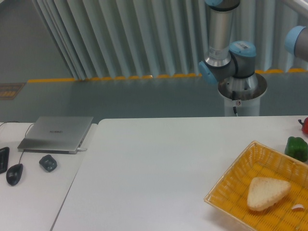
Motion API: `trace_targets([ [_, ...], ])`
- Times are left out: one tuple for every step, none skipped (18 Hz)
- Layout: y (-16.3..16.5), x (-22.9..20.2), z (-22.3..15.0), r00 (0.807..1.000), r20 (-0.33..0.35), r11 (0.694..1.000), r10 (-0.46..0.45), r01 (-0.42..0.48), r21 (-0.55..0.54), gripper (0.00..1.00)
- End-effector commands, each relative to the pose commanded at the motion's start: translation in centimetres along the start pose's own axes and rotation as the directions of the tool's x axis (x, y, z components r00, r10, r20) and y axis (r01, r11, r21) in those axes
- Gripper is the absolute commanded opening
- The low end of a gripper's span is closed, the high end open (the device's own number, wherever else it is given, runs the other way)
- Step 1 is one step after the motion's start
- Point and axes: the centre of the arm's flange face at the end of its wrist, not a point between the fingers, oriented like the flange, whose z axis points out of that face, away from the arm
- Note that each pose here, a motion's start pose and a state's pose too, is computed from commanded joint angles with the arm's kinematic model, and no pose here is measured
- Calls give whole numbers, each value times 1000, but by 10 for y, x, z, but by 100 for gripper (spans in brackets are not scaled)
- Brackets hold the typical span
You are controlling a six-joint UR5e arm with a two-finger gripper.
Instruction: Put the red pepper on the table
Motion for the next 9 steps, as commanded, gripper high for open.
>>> trace_targets([
  [-1,1,5,1000,-7,1000,1,-1,7,100],
  [-1,2,7,1000,-9,1000,1,-1,9,100],
  [-1,2,7,1000,-11,1000,1,-1,9,100],
  [-1,2,8,1000,-12,1000,1,-1,10,100],
  [-1,2,8,1000,-11,1000,1,-1,9,100],
  [-1,2,8,1000,-12,1000,1,-1,10,100],
  [-1,2,8,1000,-12,1000,0,0,10,100],
  [-1,2,8,1000,-11,1000,0,0,9,100],
  [-1,2,8,1000,-11,1000,1,-1,9,100],
])
